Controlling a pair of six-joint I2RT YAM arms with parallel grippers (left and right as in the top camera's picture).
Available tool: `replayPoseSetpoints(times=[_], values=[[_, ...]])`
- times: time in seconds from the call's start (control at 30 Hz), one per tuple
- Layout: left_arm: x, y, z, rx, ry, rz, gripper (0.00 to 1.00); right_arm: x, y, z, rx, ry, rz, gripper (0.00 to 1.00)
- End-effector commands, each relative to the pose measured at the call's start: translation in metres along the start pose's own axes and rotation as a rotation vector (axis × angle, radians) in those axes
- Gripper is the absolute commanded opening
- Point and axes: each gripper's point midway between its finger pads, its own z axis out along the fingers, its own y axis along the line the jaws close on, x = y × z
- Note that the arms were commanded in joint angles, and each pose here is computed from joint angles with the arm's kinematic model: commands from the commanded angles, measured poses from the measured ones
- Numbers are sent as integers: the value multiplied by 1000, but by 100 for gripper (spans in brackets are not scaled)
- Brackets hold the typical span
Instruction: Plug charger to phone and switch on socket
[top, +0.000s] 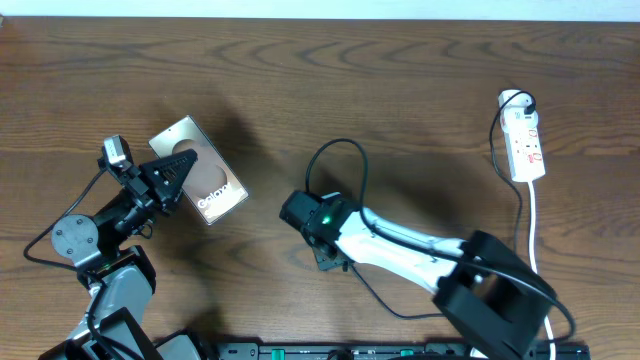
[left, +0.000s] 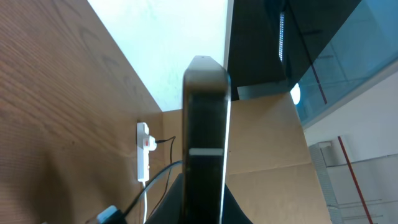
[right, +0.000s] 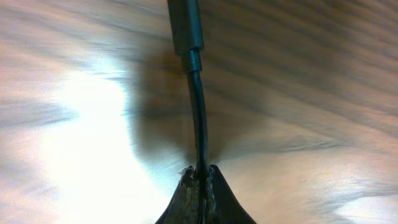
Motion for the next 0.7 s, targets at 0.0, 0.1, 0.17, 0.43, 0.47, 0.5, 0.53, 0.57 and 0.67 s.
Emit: replayPoseSetpoints(times=[0.0,0.1,0.17,0.43,0.47,0.5,0.53,0.57,0.67], values=[[-5,-12,0,12,1,45,7,-16,24,-57,-238,-80,21,1],[-7,-12,0,15,-16,45,7,-21,38,-97,-392,-156,-67,1],[-9,-12,0,16,-24,44,7,-20,47,-119,-478,-192,-132,1],[-14,-13,0,23,-52,-7,7,-8,86,-154,-764,-237,-238,1],[-14,-14,0,23,-53,-7,7,-8,91,-155,-801,-244,-251,1],[-14,-14,0,23,-54,-7,7,-7,97,-158,-840,-251,-265,1],[-14,-14,0,23,-55,-7,7,-6,101,-159,-877,-251,-264,1],[-15,-14,0,25,-62,-7,7,-6,101,-157,-879,-242,-243,1],[-23,-15,-1,34,-107,-7,7,-4,101,-156,-883,-223,-225,1]])
